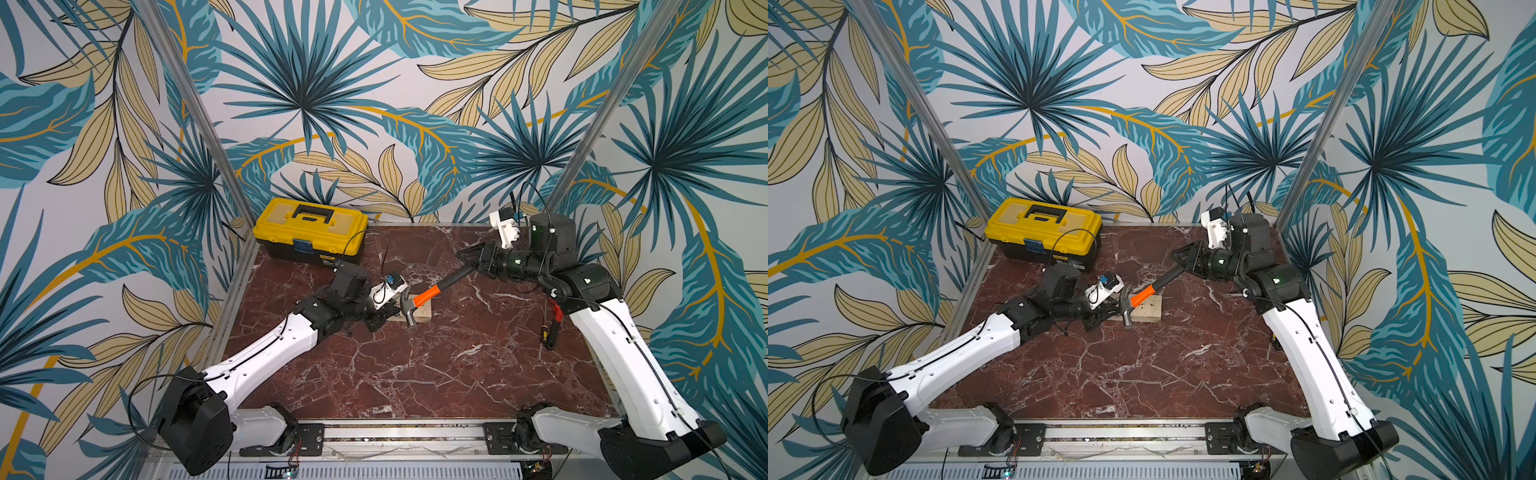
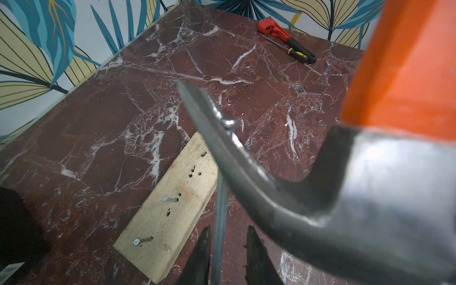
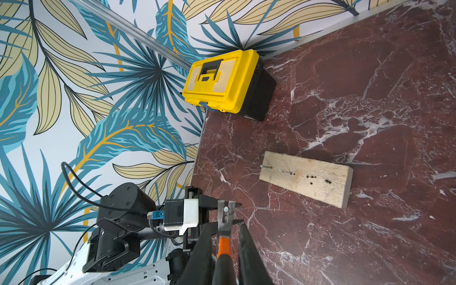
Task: Use a claw hammer to pull out a nail
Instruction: Pick up the nail, then place the nail at the center of the board.
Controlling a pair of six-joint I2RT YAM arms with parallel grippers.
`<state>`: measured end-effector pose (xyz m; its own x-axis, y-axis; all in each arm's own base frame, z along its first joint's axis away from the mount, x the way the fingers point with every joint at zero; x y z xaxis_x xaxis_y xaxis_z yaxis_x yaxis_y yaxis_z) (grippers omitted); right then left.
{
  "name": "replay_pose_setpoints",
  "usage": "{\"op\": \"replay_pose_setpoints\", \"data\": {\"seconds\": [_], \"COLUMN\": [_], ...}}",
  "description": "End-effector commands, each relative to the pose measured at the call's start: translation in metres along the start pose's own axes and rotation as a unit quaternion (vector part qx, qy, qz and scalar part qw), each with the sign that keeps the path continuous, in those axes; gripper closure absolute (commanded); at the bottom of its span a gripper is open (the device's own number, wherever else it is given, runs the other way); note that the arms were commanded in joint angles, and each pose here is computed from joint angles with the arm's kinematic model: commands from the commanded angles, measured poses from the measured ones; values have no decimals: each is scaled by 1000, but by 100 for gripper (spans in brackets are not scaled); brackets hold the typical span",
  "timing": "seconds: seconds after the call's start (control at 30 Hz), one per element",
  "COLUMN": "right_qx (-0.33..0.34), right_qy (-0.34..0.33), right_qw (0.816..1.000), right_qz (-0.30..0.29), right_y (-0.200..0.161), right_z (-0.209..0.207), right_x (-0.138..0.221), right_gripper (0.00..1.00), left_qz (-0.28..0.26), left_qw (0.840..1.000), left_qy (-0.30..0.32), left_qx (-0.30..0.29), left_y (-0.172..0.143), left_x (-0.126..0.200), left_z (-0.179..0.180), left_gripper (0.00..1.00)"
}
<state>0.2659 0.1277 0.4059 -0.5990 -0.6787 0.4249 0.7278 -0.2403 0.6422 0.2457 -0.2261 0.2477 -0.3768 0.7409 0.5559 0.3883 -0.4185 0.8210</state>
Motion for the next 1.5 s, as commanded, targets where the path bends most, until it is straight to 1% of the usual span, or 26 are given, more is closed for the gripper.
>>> {"op": "replay_pose_setpoints", "data": {"seconds": [0.0,0.13,0.27,0.4,0.53,0.83,0.97,1.07,1.2,1.27,1.33,1.47], "right_qx": [-2,-5,-7,-11,-12,-9,-18,-19,-22,-20,-18,-7], "right_qy": [36,30,24,28,31,30,35,34,51,52,48,11], "right_qw": [999,999,1000,999,999,999,999,998,997,997,997,999], "right_qz": [-15,-15,-16,-19,-20,-4,31,42,50,52,54,51], "right_y": [5,3,1,1,2,-2,-11,-15,-18,-18,-20,-25], "right_z": [10,7,4,3,4,2,-3,-7,-7,-8,-9,-18], "right_x": [4,4,5,4,4,4,-4,-7,-12,-12,-12,-10], "right_gripper": [100,100,100,100,100,100,100,100,100,100,100,100], "left_qz": [-29,-36,-40,-42,-43,-41,-47,-51,-59,-55,-47,-38], "left_qw": [999,999,999,999,999,999,998,996,995,996,997,996], "left_qy": [6,3,-2,-11,-19,-9,-7,-8,-8,7,27,78], "left_qx": [-14,-18,-19,-20,-22,-28,-47,-68,-79,-73,-53,36], "left_y": [16,19,18,16,15,15,18,19,21,20,17,12], "left_x": [10,14,18,21,21,20,23,26,30,29,27,25], "left_z": [-1,-3,-6,-9,-11,-8,-9,-11,-13,-10,-4,17], "left_gripper": [72,75,76,84,99,100,100,100,100,100,100,100]}}
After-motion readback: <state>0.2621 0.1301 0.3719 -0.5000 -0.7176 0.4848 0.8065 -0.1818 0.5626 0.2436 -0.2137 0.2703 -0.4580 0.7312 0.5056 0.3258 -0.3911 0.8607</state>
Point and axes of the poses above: each gripper's point midway between its finger pads, its own x axis back along the fingers, its own z axis along the line the jaws close on, y = z × x, the point moved 7 cm from there along x, back along the fingers, and after that the axes turned 8 degrees about x, right-handed, at the moved point
